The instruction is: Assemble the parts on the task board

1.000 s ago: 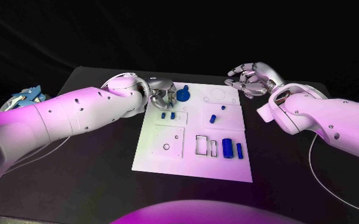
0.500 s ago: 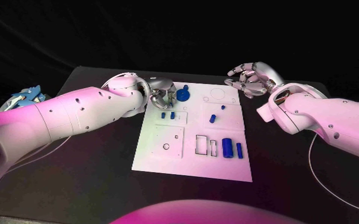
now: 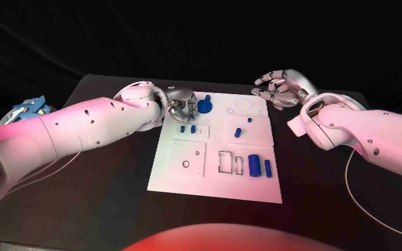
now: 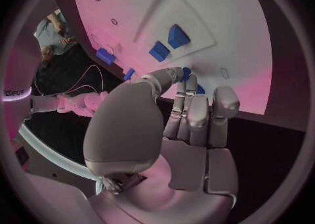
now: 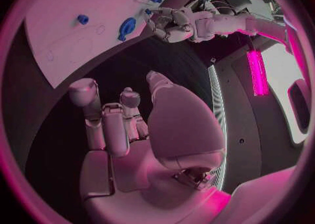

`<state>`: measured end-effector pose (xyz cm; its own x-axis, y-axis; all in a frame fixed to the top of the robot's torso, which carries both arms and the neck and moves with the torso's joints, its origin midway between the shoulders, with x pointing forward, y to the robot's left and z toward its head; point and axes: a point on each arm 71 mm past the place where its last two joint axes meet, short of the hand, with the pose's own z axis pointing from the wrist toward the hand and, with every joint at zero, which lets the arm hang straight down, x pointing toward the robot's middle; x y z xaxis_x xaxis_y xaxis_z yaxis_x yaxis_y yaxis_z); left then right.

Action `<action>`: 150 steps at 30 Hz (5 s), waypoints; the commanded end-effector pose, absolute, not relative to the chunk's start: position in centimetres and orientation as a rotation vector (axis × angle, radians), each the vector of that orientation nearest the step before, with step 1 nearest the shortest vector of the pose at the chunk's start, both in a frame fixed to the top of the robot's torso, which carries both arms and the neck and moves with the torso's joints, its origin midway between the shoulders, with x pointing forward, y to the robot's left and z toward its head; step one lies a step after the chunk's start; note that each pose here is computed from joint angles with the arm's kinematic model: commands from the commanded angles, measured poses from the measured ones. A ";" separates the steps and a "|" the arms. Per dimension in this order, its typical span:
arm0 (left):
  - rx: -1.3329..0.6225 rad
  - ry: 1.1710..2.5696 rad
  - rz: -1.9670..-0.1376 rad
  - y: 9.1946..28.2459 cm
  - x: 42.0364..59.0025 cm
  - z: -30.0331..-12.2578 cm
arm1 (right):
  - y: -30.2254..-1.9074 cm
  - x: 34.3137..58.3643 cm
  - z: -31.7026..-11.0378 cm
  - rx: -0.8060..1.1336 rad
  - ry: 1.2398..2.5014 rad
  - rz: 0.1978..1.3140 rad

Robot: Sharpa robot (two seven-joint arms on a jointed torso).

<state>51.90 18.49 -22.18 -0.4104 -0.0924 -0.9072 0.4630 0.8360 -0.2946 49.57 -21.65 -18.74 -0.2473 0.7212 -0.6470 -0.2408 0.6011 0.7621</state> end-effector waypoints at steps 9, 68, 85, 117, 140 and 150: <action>0.274 1.945 -0.619 18.4 51.8 -22.5 | -21.6 49.5 -18.7 0.404 1.570 0.960; 0.048 1.807 -0.860 19.9 51.5 -20.7 | -22.4 50.1 -19.6 0.357 1.646 0.888; -0.866 1.533 -1.411 24.7 51.4 -18.9 | -21.2 49.8 -21.1 -0.188 1.762 0.630; -1.091 1.390 -1.575 25.7 50.4 -18.6 | -17.6 49.1 -23.8 -0.393 1.738 0.481; -1.103 1.412 -1.563 25.8 50.4 -18.7 | -17.2 49.3 -24.8 -0.405 1.753 0.422; -1.106 1.449 -1.560 25.8 50.3 -18.9 | -17.0 49.2 -25.3 -0.454 1.791 0.351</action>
<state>50.40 26.01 -18.87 -0.3413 -0.9343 0.1032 -0.0280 -0.0997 -0.9946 49.39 -16.60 -23.94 -0.1841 -0.0290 -0.9825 -0.5018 0.8622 0.0686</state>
